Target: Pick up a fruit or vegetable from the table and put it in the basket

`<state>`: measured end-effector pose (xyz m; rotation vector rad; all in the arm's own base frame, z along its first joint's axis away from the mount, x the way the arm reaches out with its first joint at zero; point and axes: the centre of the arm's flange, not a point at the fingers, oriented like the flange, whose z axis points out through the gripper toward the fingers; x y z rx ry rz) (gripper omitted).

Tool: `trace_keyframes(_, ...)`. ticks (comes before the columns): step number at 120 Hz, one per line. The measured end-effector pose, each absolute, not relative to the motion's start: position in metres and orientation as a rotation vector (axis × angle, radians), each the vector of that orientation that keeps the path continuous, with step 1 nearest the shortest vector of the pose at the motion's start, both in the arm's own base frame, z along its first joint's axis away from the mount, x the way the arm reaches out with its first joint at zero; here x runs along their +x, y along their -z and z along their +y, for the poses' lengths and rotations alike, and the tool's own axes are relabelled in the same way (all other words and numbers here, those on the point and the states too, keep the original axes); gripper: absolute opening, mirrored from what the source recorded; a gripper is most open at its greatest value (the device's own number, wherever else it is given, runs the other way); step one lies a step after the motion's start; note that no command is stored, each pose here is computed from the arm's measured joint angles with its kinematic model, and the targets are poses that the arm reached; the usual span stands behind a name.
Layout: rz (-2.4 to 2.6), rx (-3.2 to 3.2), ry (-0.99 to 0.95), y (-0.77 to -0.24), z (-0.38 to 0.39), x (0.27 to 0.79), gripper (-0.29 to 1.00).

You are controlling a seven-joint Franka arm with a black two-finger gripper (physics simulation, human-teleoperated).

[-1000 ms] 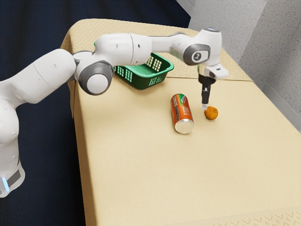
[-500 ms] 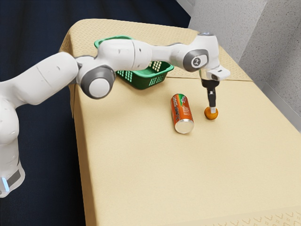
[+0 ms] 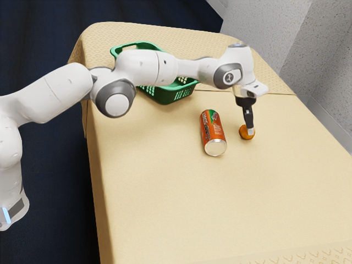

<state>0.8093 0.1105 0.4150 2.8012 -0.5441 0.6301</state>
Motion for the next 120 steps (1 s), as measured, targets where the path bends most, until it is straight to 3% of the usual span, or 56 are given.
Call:
trace_keyframes(78, -0.522, 2.793, -0.597, -0.395, 0.11, 0.811, 0.7)
trace_keyframes(100, -0.52, 2.794, -0.596, -0.394, 0.109, 0.811, 0.4)
trace_keyframes(120, -0.525, 2.798, -0.599, -0.397, 0.105, 0.811, 0.35)
